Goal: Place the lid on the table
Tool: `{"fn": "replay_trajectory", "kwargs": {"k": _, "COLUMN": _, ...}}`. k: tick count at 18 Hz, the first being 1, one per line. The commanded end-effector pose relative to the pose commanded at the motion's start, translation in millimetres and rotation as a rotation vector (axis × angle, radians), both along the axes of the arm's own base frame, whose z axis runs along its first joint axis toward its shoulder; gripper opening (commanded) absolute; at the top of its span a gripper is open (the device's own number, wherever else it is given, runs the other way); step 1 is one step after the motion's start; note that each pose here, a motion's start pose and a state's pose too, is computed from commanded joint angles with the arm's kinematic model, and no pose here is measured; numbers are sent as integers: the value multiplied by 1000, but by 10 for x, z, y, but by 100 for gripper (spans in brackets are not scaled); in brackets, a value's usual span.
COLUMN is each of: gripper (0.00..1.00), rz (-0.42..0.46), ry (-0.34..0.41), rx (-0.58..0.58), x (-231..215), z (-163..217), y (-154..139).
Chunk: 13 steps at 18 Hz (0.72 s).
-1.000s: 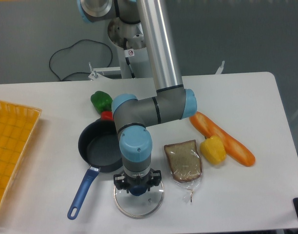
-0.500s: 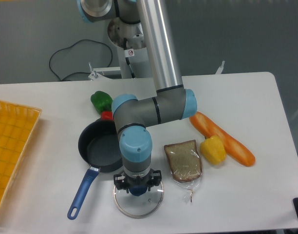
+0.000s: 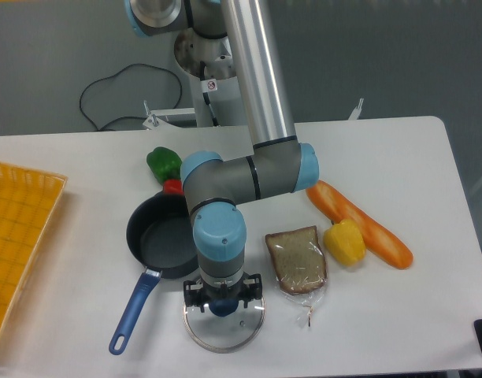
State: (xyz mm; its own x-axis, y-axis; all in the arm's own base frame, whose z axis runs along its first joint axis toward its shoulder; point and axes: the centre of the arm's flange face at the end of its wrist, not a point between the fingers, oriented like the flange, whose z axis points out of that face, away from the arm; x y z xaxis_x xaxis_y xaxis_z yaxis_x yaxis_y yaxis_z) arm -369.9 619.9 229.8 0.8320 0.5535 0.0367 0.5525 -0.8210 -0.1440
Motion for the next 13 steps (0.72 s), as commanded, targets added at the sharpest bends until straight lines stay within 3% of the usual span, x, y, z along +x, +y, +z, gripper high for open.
{"fn": "replay_trajectory", "kwargs": {"k": 3, "gripper": 100, "rz": -14, "ry": 20, "rx": 22, "x": -33, "z": 153, "y": 39}}
{"fn": "replay_trajectory", "kwargs": {"k": 8, "gripper": 100, "rz": -361, "ry": 123, "rx": 33, "x": -27, "z": 608, "y": -37}}
{"fn": "replay_trajectory", "kwargs": {"k": 13, "gripper": 100, "rz": -494, "ry": 163, "rx": 28, "x": -41, "z": 816, "y": -135}}
